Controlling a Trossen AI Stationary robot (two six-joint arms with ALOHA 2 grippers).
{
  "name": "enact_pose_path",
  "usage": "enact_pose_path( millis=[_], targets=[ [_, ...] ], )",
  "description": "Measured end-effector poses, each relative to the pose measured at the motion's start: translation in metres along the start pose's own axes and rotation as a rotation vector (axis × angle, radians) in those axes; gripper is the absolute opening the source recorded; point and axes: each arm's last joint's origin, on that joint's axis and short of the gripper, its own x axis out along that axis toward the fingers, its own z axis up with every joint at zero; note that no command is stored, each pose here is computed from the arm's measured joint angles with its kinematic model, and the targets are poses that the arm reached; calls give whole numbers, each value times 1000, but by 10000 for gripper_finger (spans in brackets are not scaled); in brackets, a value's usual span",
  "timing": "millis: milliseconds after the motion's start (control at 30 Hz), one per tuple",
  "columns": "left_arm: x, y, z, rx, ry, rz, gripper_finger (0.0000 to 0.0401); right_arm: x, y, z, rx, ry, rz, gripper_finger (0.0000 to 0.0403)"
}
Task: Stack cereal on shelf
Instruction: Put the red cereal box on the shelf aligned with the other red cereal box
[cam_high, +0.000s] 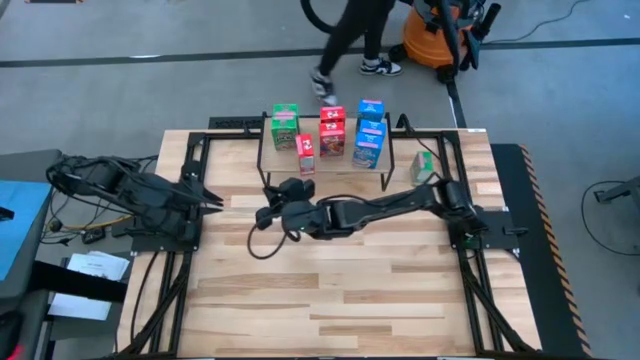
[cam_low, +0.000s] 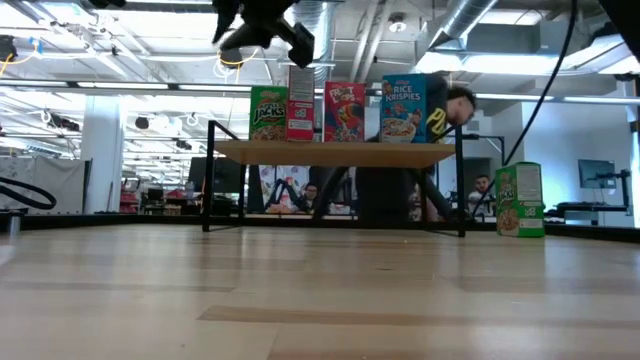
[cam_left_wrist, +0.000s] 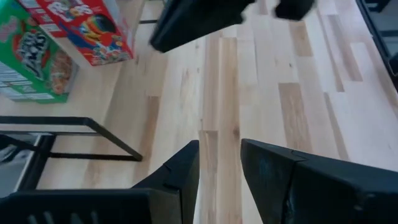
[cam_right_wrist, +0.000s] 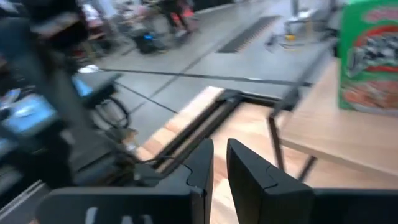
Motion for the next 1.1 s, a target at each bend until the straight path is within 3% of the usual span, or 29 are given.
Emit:
enact_pose_path(
  millis=[300,767,1100],
  targets=[
    [0,0,-1,7,9,-10,108,6,-15,-10,-13,-7,-204,72],
    [0,0,-1,7,9,-11,108,25,-41,-5,61,11,-307,72],
    [0,0,-1,8,9,-11,108,21,-51,-12,95,51,-377,72]
  ],
)
